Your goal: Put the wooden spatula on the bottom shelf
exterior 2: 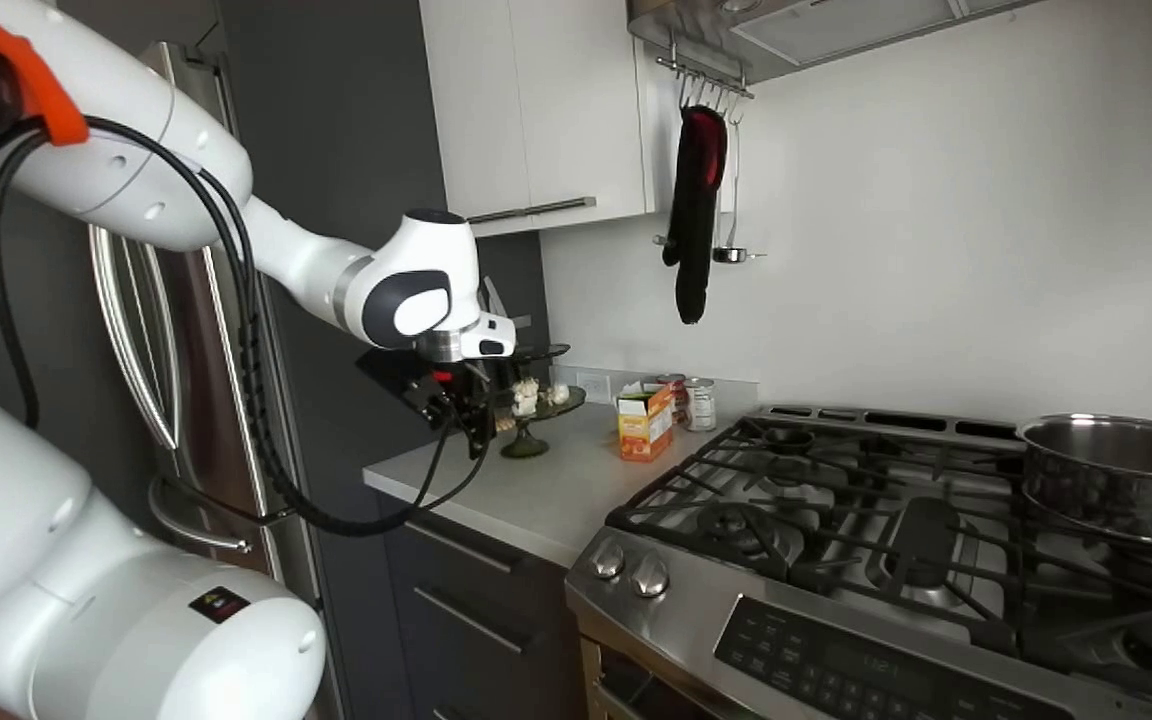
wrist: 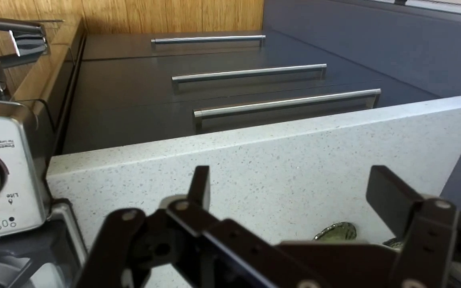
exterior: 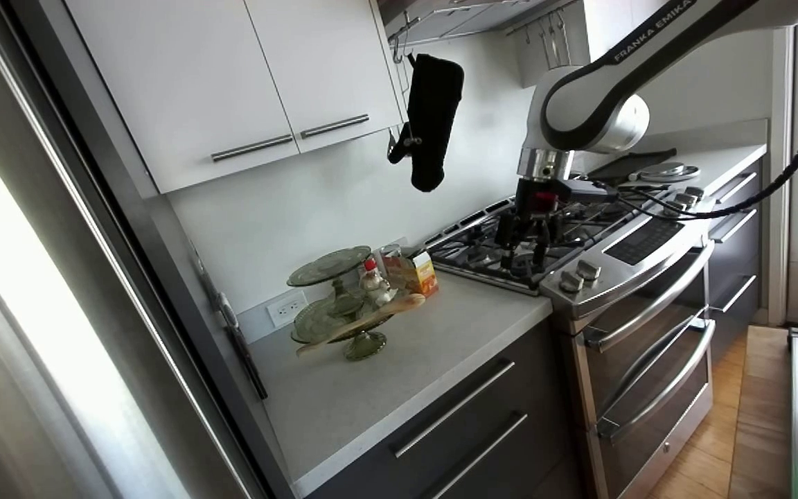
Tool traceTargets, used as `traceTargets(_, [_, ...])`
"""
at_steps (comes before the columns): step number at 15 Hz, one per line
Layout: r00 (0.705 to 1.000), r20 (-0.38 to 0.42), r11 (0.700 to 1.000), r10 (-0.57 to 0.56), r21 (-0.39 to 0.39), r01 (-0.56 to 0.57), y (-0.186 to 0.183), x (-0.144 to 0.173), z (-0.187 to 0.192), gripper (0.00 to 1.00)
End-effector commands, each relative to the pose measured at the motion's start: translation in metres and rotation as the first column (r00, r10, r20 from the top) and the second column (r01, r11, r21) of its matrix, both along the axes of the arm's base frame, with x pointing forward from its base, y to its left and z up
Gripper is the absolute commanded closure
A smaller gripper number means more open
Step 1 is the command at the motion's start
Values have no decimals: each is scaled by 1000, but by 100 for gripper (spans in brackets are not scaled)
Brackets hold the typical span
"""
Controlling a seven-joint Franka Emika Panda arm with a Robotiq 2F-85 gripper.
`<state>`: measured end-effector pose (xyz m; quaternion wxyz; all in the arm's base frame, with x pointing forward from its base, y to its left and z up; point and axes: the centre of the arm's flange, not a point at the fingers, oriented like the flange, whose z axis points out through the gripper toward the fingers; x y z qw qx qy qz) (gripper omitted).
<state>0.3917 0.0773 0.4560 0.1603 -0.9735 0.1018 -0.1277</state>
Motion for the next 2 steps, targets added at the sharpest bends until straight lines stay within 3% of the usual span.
traceTargets(1, [1000, -1, 1000, 0, -1, 0, 0, 0, 0, 0])
traceTargets(2, [1000, -3, 1000, 1, -2, -1, 0, 0, -1, 0])
